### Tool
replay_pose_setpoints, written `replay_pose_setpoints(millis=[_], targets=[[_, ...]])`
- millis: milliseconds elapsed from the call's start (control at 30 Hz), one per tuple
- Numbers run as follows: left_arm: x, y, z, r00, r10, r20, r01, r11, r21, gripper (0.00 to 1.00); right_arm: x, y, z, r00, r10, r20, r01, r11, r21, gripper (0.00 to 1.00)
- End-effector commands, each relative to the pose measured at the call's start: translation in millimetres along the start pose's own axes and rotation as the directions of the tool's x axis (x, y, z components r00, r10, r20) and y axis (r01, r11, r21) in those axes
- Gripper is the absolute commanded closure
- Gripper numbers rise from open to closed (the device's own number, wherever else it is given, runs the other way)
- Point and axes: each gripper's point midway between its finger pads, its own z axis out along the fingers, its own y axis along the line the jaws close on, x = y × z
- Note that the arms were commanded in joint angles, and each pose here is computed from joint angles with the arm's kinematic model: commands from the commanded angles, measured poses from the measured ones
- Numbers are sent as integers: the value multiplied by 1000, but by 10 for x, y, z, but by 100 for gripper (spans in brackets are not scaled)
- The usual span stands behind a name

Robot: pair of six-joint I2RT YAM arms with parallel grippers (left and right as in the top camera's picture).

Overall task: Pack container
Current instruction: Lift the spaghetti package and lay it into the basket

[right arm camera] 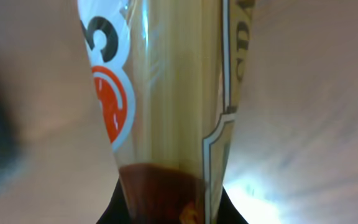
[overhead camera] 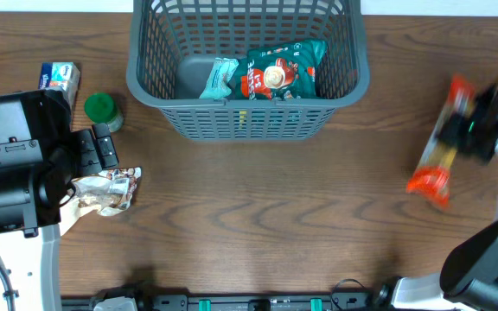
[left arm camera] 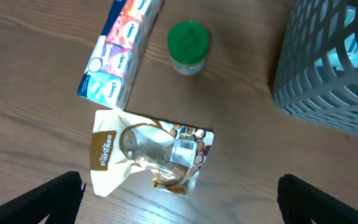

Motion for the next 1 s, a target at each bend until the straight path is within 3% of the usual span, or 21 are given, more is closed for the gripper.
replay_pose_setpoints(millis=[0,100,133,233,367,433,567,767,967], targets=[[-44,31,-36,1000,1,15,-1,1000,-13,1,-516,589,-903,946,-214,244,233,971,-52,99],[-43,29,-36,1000,1,14,-1,1000,-12,1,-622,1073,-1487,837,-396,378,444,895,-46,99],[-42,30,-36,1000,0,14,0,1000,-12,1,-596,1301,-1678,764,-483,428,551,833,-45,99],[-41,16,-36,1000,1,14,-1,1000,-5,2,-395,1957,-2144,461,-689,559,823,567,20,99],[-32,18,-36,1000,1,10,-1,1000,-5,1,-239,2662,-2531,111,-760,641,909,339,244,99],[-32,17,-36,1000,1,10,-1,1000,-5,1,-176,2934,-2568,4,-765,645,912,267,312,99],[-32,13,-36,1000,-7,9,7,1000,-2,1,49,3440,-2352,-225,-770,596,916,40,398,99],[-33,13,-36,1000,-10,10,10,1000,-2,1,223,4034,-1695,-269,-754,599,939,-67,339,99],[-33,14,-36,1000,-10,10,10,1000,-3,1,682,4425,-812,-245,-723,645,967,-226,115,99]])
